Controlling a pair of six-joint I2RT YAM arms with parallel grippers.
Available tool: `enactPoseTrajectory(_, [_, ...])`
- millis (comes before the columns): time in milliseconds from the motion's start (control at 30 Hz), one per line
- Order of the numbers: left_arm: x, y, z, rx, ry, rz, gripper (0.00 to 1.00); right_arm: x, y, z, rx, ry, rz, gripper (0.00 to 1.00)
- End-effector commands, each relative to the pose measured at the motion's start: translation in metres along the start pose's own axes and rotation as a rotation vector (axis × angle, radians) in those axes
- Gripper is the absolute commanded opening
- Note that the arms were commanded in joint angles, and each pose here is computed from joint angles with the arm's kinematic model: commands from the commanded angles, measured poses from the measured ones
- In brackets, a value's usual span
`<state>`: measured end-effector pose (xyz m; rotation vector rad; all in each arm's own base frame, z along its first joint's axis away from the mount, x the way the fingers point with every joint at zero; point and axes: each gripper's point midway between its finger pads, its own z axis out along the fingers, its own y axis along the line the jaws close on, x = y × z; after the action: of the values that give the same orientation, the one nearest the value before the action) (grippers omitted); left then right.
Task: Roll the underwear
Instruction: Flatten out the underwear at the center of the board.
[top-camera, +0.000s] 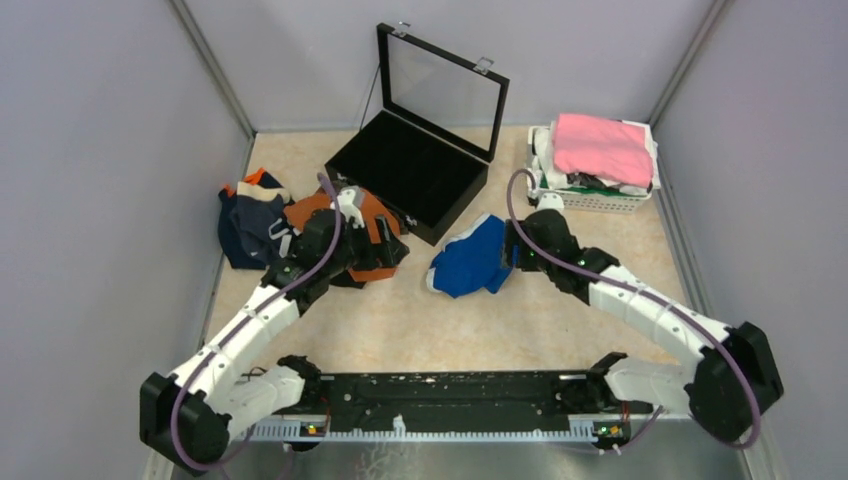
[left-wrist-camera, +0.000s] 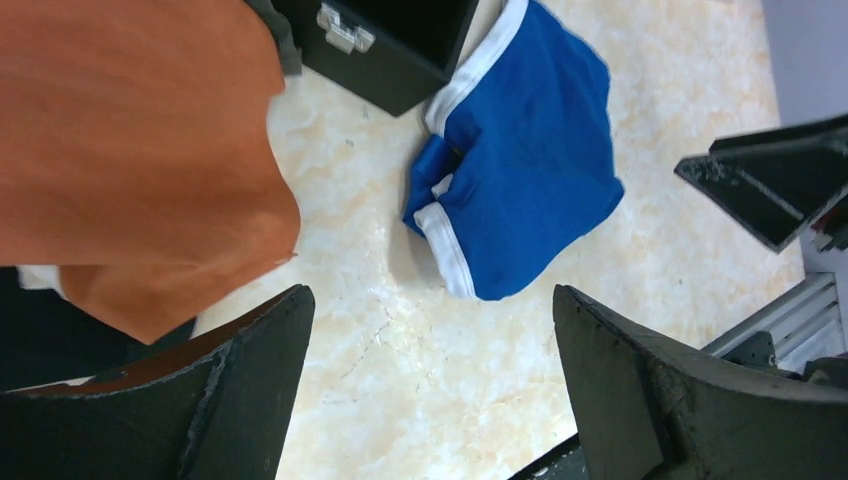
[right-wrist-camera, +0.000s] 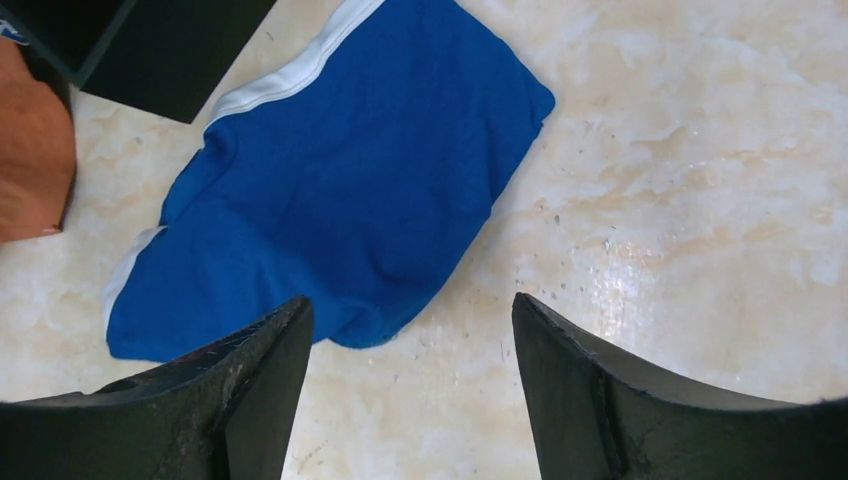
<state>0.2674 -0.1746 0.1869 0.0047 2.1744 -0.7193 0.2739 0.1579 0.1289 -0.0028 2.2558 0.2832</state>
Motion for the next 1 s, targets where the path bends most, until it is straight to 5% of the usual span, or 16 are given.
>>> enactPoseTrajectory(0, [0.029, 0.000, 0.023, -0.019, 0.030, -0.060, 0.94, -0.032, 0.007, 0.025, -0.007, -0.021, 0.034, 0.73])
enactPoseTrajectory(333, [0.074, -0.032, 0.064, 0.051, 0.113, 0.035, 0.94, -0.057, 0.029, 0.100, -0.119, 0.084, -0.001, 0.69])
enactPoseTrajectory(700, [0.119, -0.045, 0.101, 0.061, 0.209, 0.134, 0.92, -0.019, 0.024, 0.149, -0.083, 0.224, -0.025, 0.65])
enactPoseTrajectory(833, [0.128, -0.043, 0.107, 0.052, 0.231, 0.143, 0.84, -0.012, 0.021, 0.156, -0.069, 0.232, -0.024, 0.56])
enactPoseTrajectory(967, [0.123, -0.038, 0.113, 0.012, 0.214, 0.157, 0.62, -0.023, 0.019, 0.149, -0.060, 0.187, -0.022, 0.36])
